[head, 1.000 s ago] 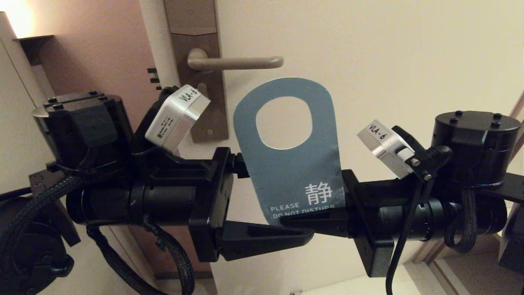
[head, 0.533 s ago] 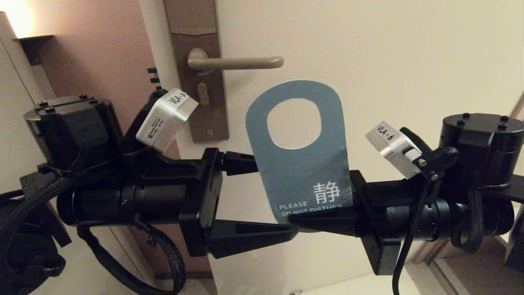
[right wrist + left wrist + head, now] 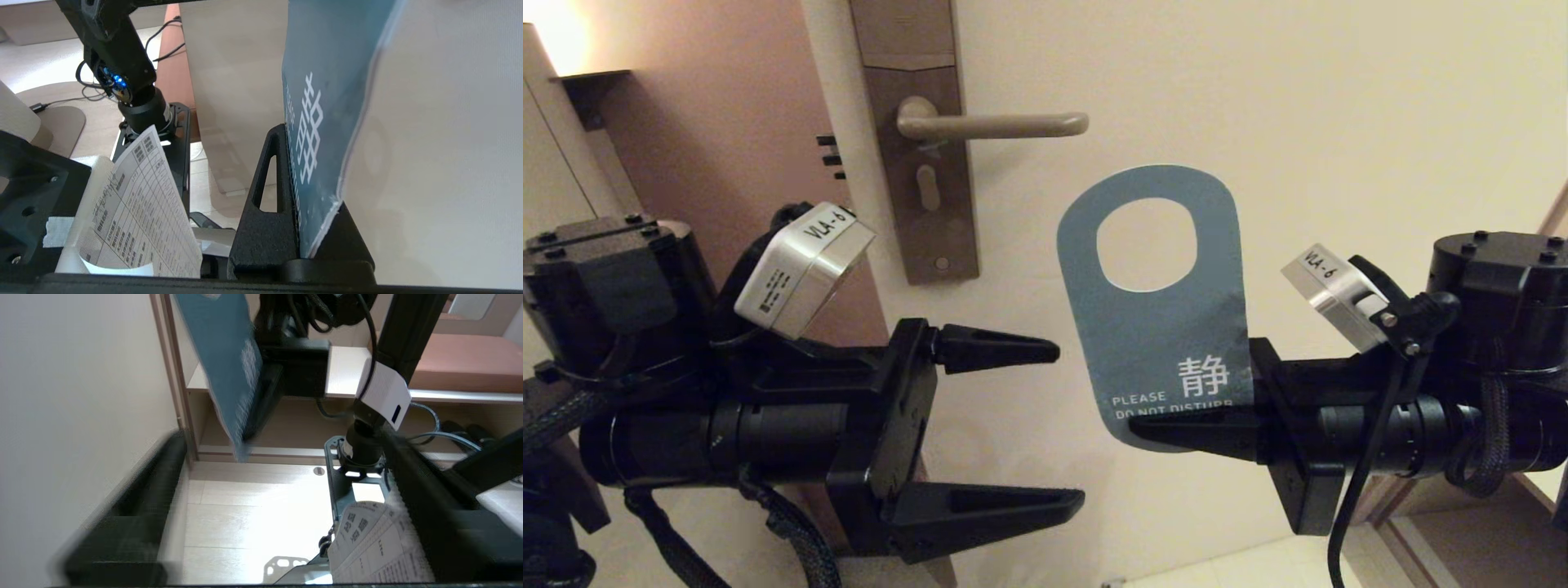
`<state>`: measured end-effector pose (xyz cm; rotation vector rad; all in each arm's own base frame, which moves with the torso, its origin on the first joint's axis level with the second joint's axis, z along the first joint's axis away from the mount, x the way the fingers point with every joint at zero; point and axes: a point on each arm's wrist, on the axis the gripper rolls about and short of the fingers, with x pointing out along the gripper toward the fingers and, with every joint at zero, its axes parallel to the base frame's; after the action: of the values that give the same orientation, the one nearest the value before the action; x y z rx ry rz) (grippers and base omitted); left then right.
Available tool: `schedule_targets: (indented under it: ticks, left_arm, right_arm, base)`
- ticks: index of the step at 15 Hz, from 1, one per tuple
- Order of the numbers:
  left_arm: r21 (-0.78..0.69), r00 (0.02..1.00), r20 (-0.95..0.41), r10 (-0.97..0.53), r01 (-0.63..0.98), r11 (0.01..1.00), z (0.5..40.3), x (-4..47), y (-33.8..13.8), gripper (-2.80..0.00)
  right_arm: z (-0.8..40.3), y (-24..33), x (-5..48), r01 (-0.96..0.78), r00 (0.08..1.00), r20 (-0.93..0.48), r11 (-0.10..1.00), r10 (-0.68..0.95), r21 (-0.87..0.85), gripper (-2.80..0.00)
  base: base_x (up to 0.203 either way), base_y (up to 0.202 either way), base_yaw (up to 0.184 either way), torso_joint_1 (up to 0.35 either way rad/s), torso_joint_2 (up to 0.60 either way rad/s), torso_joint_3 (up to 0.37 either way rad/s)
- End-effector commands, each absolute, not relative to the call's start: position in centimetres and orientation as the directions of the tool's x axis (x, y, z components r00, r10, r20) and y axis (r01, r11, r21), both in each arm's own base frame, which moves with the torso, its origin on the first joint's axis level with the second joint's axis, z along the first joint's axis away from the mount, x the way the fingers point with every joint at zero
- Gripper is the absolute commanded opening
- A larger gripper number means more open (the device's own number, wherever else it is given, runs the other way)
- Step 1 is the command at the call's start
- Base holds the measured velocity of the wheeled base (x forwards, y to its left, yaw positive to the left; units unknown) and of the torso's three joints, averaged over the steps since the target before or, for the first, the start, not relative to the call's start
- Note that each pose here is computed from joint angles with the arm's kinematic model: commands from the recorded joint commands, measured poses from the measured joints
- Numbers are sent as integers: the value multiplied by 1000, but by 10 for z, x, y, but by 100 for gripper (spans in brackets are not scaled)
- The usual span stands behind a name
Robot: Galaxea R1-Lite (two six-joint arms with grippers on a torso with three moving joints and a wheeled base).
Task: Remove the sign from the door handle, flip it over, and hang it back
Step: Hang the sign back with the other side facing out
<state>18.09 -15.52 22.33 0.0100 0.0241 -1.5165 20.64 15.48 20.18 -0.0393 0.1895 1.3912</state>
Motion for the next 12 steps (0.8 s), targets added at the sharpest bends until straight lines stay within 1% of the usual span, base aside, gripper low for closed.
schedule_targets:
  ticks: [1,3,7,8,12]
  left_arm:
    - [3,57,-15,-998,998,57,225,178,-151,-280]
    - [1,67,-14,-998,998,67,225,176,-147,-280]
    - [4,101,-11,-995,995,101,225,175,-143,-280]
    - [4,132,-13,-991,991,132,225,176,-142,-280]
    - [18,319,-34,-947,948,319,220,175,-124,-280]
  right_arm:
    - [203,149,208,-978,183,-150,196,972,77,-280]
    - [205,144,210,-973,207,-146,220,967,74,-280]
    - [203,141,211,-970,217,-151,230,965,79,-280]
    - [203,140,211,-969,221,-151,234,964,78,-280]
    - [202,136,214,-961,252,-155,266,955,78,-280]
  base:
    - [0,0,0,0,0,0]
    - [0,0,0,0,0,0]
    - [0,0,0,0,0,0]
    - [0,0,0,0,0,0]
    - [0,0,0,0,0,0]
